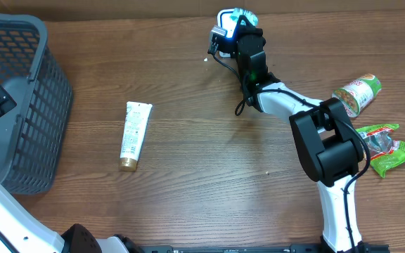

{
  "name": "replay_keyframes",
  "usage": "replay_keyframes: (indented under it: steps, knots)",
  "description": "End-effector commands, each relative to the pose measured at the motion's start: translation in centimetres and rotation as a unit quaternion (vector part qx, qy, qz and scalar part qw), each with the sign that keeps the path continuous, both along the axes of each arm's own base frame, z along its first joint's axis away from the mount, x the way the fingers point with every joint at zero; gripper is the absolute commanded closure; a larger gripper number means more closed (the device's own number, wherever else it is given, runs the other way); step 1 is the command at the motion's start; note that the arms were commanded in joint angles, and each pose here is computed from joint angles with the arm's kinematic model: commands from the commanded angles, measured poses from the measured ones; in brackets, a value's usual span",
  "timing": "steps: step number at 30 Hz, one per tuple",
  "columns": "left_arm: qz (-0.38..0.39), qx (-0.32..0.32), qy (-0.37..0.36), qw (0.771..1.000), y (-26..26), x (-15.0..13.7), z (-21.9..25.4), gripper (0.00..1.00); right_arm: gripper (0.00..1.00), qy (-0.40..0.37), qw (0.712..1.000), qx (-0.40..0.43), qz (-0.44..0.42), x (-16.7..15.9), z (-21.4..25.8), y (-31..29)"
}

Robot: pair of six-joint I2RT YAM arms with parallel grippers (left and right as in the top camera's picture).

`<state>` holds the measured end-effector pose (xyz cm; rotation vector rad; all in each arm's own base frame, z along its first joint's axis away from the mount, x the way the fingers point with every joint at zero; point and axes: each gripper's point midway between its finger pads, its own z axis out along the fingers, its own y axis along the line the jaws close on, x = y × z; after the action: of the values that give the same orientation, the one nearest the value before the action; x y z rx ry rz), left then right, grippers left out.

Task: Scan the item barcode
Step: 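Hold the wipes pack barcode in front of the scanner window, then carry the wipes pack right and release it beside the cup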

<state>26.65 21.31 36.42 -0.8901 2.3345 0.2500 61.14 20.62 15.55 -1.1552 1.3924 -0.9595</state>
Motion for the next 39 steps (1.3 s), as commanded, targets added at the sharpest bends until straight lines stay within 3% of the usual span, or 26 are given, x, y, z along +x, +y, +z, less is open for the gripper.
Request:
replay_keyframes:
  steps: [1, 6, 10, 11, 14, 20, 24, 29, 34, 39]
  knots:
    - [0.001, 0.004, -0.011, 1.0, -0.1, 0.0, 0.7, 0.0, 0.96, -0.045, 0.993, 0.109, -0.017, -1.3, 8.9, 0.0]
    - [0.001, 0.004, -0.011, 1.0, -0.1, 0.0, 0.7, 0.0, 0.96, 0.002, 0.965, 0.263, 0.002, -4.9, 14.5, 0.5]
    - [0.001, 0.004, -0.011, 1.0, -0.1, 0.0, 0.7, 0.0, 0.96, 0.078, 0.907, 0.411, 0.055, -9.8, 19.3, 1.2]
    - [0.001, 0.004, -0.011, 1.0, -0.1, 0.0, 0.7, 0.0, 0.96, 0.128, 0.868, 0.476, 0.066, -12.3, 20.7, 0.9]
    - [0.001, 0.004, -0.011, 1.0, -0.1, 0.0, 0.7, 0.0, 0.96, 0.203, 0.8, 0.562, 0.054, -15.8, 21.7, -0.5]
    - [0.001, 0.004, -0.011, 1.0, -0.1, 0.0, 0.7, 0.0, 0.96, 0.256, 0.63, 0.717, -0.154, -19.6, 19.2, -9.5]
    - [0.001, 0.004, -0.011, 1.0, -0.1, 0.0, 0.7, 0.0, 0.96, 0.245, 0.533, 0.745, -0.318, -22.0, 14.7, -17.4]
    - [0.001, 0.004, -0.011, 1.0, -0.1, 0.0, 0.7, 0.0, 0.96, 0.19, 0.443, 0.748, -0.457, -24.6, 8.6, -26.9]
    - [0.001, 0.004, -0.011, 1.0, -0.1, 0.0, 0.7, 0.0, 0.96, 0.134, 0.383, 0.744, -0.531, -27.2, 4.2, -33.2]
    - [0.001, 0.004, -0.011, 1.0, -0.1, 0.0, 0.7, 0.0, 0.96, 0.105, 0.342, 0.733, -0.579, -29.3, 0.7, -36.9]
